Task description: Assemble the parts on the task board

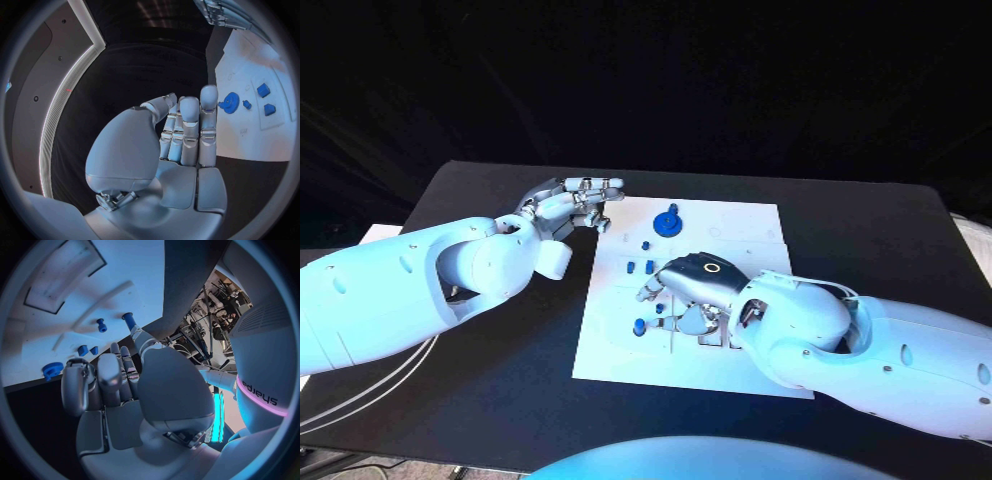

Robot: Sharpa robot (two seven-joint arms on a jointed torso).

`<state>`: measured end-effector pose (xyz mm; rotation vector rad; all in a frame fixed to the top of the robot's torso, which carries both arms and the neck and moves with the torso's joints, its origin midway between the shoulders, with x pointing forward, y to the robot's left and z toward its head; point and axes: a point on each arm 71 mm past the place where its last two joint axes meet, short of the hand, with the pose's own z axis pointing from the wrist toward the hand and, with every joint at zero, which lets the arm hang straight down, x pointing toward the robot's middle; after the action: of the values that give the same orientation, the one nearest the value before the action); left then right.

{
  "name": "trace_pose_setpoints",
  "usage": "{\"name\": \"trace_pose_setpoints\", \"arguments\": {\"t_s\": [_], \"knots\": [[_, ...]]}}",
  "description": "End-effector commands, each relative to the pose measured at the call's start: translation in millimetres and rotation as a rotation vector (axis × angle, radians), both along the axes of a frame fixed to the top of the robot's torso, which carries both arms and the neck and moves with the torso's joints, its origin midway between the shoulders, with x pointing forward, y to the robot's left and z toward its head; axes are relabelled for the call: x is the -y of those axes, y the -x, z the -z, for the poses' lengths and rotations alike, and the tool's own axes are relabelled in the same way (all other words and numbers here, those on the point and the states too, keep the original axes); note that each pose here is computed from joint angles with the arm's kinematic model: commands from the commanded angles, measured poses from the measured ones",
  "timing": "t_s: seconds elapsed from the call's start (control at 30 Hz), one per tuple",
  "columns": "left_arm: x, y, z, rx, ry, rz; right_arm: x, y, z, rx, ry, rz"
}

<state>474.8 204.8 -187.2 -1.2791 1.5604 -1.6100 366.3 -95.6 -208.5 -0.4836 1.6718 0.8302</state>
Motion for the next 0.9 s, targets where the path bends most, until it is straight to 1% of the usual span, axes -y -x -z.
{"name": "trace_pose_setpoints", "arguments": {"t_s": [0.03,0.1,0.2,0.33,0.4,0.47,0.57,0.63,0.9], "knots": [[1.2,0.8,-0.8,0.005,0.009,0.020,22,-5.5,-10.5,-0.046,-0.102,0.091],[0.2,0.7,-0.7,0.005,0.007,0.017,46,-11.7,-16.2,-0.107,-0.108,0.183],[-0.5,1.2,0.0,0.003,0.006,0.016,77,-15.0,-21.3,-0.162,-0.097,0.303],[-1.0,2.4,1.3,0.001,0.004,0.017,116,-13.2,-24.4,-0.193,-0.070,0.485],[-1.2,2.7,2.1,-0.001,0.002,0.018,133,-11.0,-23.1,-0.199,-0.040,0.559],[-1.3,2.7,2.8,-0.002,0.001,0.018,144,-7.9,-21.3,-0.202,-0.007,0.606],[-1.6,2.7,4.2,-0.005,0.000,0.018,154,-1.6,-17.8,-0.205,0.039,0.644],[-1.9,2.6,5.2,-0.007,0.000,0.018,157,2.1,-15.2,-0.211,0.063,0.656],[-3.2,3.2,9.6,-0.016,-0.002,0.016,155,14.4,-7.9,-0.234,0.128,0.652]]}}
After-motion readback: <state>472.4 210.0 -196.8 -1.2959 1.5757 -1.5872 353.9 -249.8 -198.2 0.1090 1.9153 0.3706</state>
